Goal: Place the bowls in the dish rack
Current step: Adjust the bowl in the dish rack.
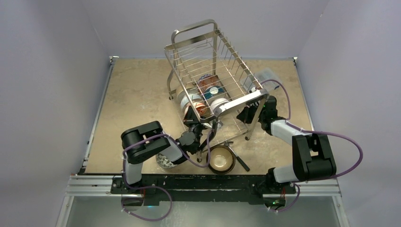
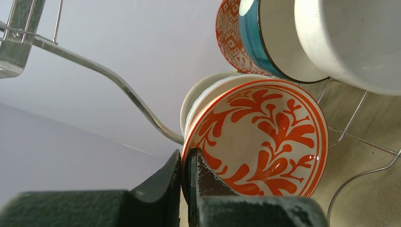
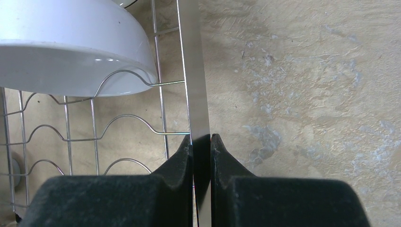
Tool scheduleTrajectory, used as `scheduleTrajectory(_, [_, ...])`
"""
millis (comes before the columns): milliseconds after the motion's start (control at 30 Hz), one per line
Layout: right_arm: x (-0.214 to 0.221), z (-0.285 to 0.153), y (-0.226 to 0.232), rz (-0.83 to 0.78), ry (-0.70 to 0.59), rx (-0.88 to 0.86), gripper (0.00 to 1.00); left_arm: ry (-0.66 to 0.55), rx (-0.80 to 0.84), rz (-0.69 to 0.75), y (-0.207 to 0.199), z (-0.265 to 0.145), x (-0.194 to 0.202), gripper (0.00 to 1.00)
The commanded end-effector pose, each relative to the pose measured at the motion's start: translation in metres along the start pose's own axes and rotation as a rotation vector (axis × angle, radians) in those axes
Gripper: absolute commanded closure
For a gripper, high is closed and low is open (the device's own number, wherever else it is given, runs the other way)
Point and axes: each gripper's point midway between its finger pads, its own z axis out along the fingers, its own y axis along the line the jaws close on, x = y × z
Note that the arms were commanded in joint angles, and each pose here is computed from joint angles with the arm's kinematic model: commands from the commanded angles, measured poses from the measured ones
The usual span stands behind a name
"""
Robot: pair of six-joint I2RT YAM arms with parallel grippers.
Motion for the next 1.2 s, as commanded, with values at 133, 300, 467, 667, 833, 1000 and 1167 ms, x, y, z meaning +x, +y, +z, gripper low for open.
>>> scheduleTrajectory(133, [-0.012,-0.006,0.048,0.101,-0.013,-0.184,1.0,-0.089,0.1,0.192,-0.031,-0.021,-0.024,1.0])
scheduleTrajectory(300, [-0.012,-0.005,0.048,0.104,-0.011,-0.185,1.0,-0.122,0.1,0.197,-0.029,-0.026,-0.033,1.0])
scheduleTrajectory(467, [-0.01,-0.005,0.048,0.106,-0.007,-0.186,1.0,-0.15,0.045,0.121,-0.016,-0.03,-0.04,1.0])
scheduleTrajectory(667, [-0.011,-0.004,0.048,0.107,-0.009,-0.188,1.0,-0.131,0.004,0.096,-0.01,-0.032,-0.039,1.0])
scheduleTrajectory(833, [-0.011,-0.004,0.048,0.108,-0.007,-0.19,1.0,-0.124,-0.028,0.066,-0.003,-0.034,-0.038,0.76])
scheduleTrajectory(1000, [-0.01,-0.003,0.048,0.112,-0.003,-0.192,1.0,-0.129,-0.044,0.003,0.003,-0.035,-0.039,0.38])
scheduleTrajectory(1167, [-0.011,-0.003,0.049,0.112,-0.004,-0.194,1.0,-0.122,-0.057,-0.033,0.009,-0.035,-0.039,0.3])
